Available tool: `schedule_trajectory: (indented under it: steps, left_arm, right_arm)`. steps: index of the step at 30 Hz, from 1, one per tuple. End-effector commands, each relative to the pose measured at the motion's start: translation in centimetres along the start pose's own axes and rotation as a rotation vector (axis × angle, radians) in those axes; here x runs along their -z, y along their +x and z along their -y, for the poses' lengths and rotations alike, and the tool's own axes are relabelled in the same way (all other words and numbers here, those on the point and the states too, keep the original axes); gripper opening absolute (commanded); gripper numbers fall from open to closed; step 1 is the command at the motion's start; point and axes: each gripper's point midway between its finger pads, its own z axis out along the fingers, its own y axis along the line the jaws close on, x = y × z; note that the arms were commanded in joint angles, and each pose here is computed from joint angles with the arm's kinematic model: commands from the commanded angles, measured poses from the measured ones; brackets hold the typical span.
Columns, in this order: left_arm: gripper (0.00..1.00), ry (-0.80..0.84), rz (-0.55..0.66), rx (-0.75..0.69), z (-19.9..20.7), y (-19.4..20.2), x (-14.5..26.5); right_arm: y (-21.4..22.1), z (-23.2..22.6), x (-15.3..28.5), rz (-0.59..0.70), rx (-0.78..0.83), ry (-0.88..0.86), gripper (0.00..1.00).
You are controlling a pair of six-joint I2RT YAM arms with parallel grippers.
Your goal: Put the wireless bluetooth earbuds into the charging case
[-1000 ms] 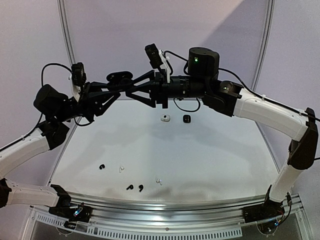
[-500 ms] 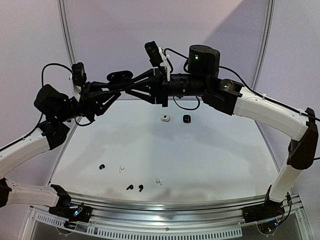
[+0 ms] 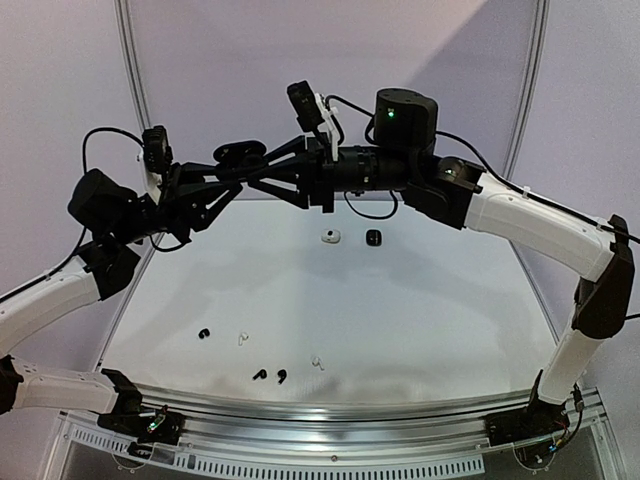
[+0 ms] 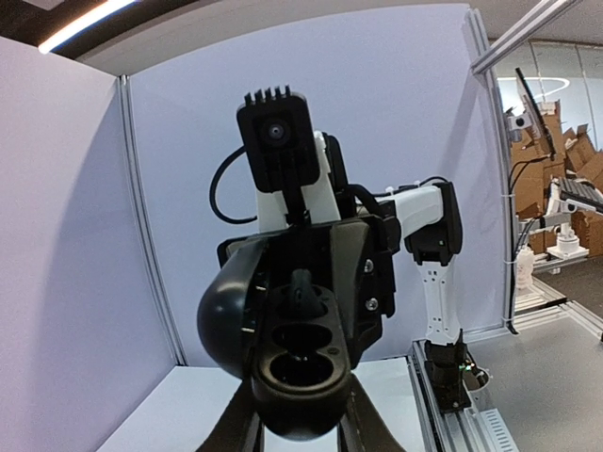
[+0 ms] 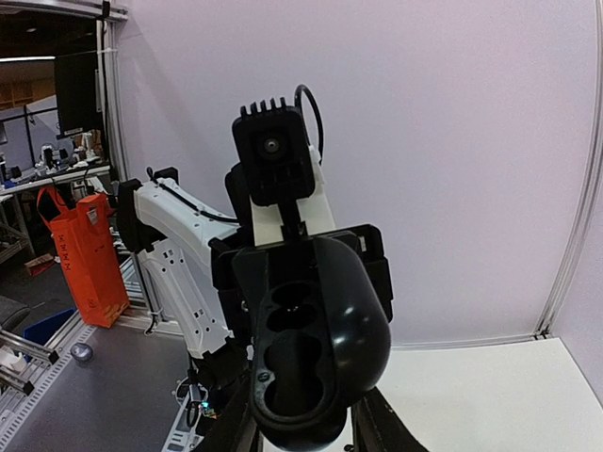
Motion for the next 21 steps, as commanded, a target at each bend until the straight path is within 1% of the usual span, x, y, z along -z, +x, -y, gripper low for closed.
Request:
schedule_trajectory:
  steps: [1, 4, 5, 8, 16, 21]
  left_arm:
    - [0.00, 0.023, 0.017, -0.031, 0.58, -0.53, -0.47]
    - [0.00, 0.020, 0.018, -0.038, 0.56, -0.58, -0.45]
    - [0.00, 0.020, 0.020, -0.039, 0.58, -0.61, -0.46]
    - [0.00, 0.022, 0.018, -0.037, 0.61, -0.56, -0.48]
    - [0.00, 0.018, 0.001, -0.016, 0.55, 0.11, -0.39]
    - [0.00, 0.025, -0.005, -0.011, 0.63, 0.38, -0.40]
  right_arm:
    - [0.77, 0.14, -0.68, -0.020, -0.031, -0.006, 0.32]
    - [0.52, 0.23, -0.68, -0.015, -0.028, -0.004, 0.32]
    - [1.03, 0.27, -0.72, -0.034, -0.042, -0.003, 0.31]
    - [1.07, 0.26, -0.76, -0.037, -0.040, -0.004, 0.27]
    - [0.77, 0.20, -0.68, -0.032, -0.030, -0.004, 0.29]
    - [0.80, 0.13, -0.70, -0.033, -0.027, -0.010, 0.24]
